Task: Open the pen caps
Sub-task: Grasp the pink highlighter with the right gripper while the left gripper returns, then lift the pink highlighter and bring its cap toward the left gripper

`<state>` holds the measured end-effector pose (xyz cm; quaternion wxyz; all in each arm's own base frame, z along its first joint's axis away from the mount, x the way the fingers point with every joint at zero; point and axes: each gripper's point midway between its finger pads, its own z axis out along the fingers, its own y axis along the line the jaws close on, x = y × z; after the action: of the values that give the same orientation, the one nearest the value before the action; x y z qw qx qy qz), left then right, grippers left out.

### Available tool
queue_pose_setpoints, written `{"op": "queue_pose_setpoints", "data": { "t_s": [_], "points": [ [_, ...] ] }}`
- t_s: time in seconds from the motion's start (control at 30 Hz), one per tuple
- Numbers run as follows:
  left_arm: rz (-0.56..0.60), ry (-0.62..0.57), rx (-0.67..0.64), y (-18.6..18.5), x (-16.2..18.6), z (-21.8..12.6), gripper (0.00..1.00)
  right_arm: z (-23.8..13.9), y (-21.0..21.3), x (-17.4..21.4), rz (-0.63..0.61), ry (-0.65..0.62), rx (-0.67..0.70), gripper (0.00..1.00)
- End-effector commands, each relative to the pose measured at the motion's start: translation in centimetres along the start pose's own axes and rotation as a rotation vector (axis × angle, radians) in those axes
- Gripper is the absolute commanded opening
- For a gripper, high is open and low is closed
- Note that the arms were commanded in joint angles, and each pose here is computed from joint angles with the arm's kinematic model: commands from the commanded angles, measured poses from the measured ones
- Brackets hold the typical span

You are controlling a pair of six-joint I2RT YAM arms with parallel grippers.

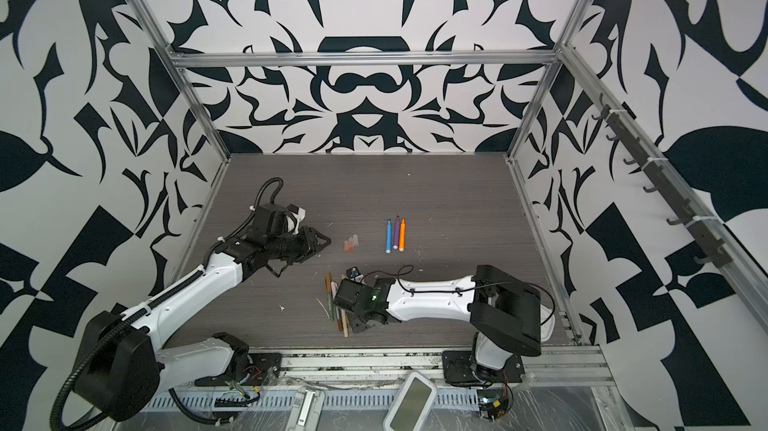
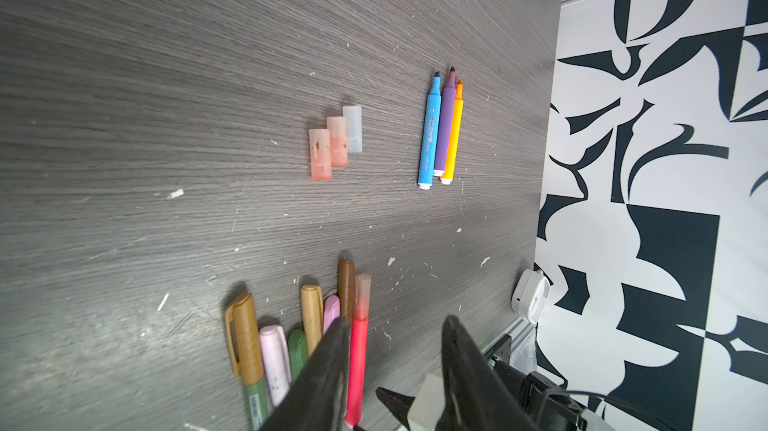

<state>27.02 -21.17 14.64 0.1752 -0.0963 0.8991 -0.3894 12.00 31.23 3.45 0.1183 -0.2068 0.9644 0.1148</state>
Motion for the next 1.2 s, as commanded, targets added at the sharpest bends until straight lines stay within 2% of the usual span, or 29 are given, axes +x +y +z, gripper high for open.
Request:
{"op": "queue_pose_setpoints", "data": {
  "t_s": [0.0,0.2,0.57,0.83,0.87,0.93,1.03,1.17],
  "points": [
    [-0.012,0.018,-0.002,0.6,0.6,0.2,0.40,-1.1,1.6,-1.4,0.014,-0.044,-0.051,0.36],
    [-0.019,0.026,-0.003,0.8,0.8,0.4,0.40,0.1,-0.3,-0.8,0.022,-0.015,0.049,0.34],
    [-0.030,0.033,-0.003,1.0,0.9,0.9,0.40,0.6,-4.4,0.1,0.118,0.014,0.094,0.32],
    [-0.027,0.042,0.007,0.5,1.6,1.8,0.40,2.0,-6.7,1.0,0.101,0.064,0.161,0.31],
    [-0.024,0.043,0.010,0.4,1.8,1.9,0.40,2.2,-7.0,1.1,0.098,0.072,0.168,0.30],
    [-0.021,0.041,0.016,0.1,2.3,2.1,0.40,2.2,-7.3,0.8,0.095,0.076,0.166,0.14],
    [-0.011,0.028,0.031,-0.7,3.1,2.6,0.40,0.7,-8.1,-0.6,0.119,0.040,0.121,0.02],
    [0.003,0.015,0.059,-2.5,4.3,3.7,0.40,-3.4,-8.2,-3.9,0.128,-0.084,-0.032,0.00]
  ]
}}
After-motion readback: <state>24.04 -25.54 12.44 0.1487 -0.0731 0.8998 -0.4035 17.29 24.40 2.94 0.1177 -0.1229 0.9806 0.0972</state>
